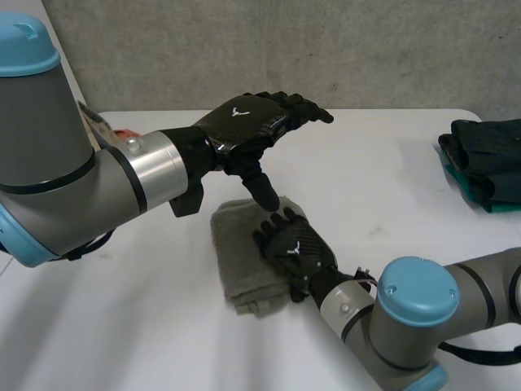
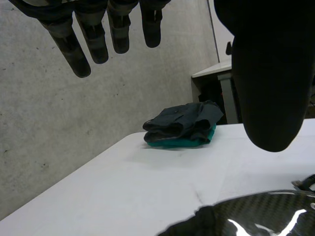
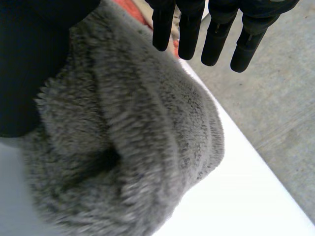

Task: Fold the laundry.

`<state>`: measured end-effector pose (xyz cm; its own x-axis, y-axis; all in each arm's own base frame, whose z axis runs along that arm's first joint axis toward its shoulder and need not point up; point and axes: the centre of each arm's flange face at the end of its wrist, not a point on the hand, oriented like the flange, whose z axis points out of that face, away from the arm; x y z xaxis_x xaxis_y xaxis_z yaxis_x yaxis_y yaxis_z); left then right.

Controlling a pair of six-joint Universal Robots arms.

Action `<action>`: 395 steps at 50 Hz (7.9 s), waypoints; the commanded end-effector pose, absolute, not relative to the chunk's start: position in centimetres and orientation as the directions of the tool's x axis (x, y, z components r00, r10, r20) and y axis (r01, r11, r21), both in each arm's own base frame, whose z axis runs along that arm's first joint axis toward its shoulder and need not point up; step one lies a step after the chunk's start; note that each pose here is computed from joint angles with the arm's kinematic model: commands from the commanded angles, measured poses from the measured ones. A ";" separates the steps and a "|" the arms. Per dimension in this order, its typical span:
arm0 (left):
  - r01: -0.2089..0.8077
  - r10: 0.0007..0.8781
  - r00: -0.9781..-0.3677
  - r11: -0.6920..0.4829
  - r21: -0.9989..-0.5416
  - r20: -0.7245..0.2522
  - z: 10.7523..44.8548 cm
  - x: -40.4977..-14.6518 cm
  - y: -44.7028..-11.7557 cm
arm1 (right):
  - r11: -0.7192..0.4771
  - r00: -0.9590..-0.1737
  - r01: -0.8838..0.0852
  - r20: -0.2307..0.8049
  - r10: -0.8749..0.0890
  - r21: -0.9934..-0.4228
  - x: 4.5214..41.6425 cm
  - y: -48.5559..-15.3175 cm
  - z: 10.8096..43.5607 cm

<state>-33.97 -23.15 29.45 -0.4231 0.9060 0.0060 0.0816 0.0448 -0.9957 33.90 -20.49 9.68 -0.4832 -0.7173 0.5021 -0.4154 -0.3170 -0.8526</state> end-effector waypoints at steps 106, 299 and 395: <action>-0.040 0.773 -0.626 -0.163 -0.986 -0.102 36.0 -33.4 -23.5 | -0.305 -0.890 -0.455 0.418 0.182 -0.837 1.0 -43.5 34.2; 0.247 0.423 -0.804 -0.401 -0.882 -0.418 30.5 -26.5 -27.1 | -0.207 -0.859 -0.337 0.390 -0.331 -0.918 28.1 -22.1 34.1; 0.569 0.624 -0.690 0.154 -0.807 -0.367 12.3 -26.1 -19.7 | -0.073 -0.609 -0.596 0.509 -0.608 -0.799 23.1 -30.0 12.8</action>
<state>-25.88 -19.29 12.25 -0.6962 0.6266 -0.3503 0.5646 0.1765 -0.8063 23.21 -30.57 12.20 -0.6001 -0.6136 0.5133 -0.6024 -0.0756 -0.7946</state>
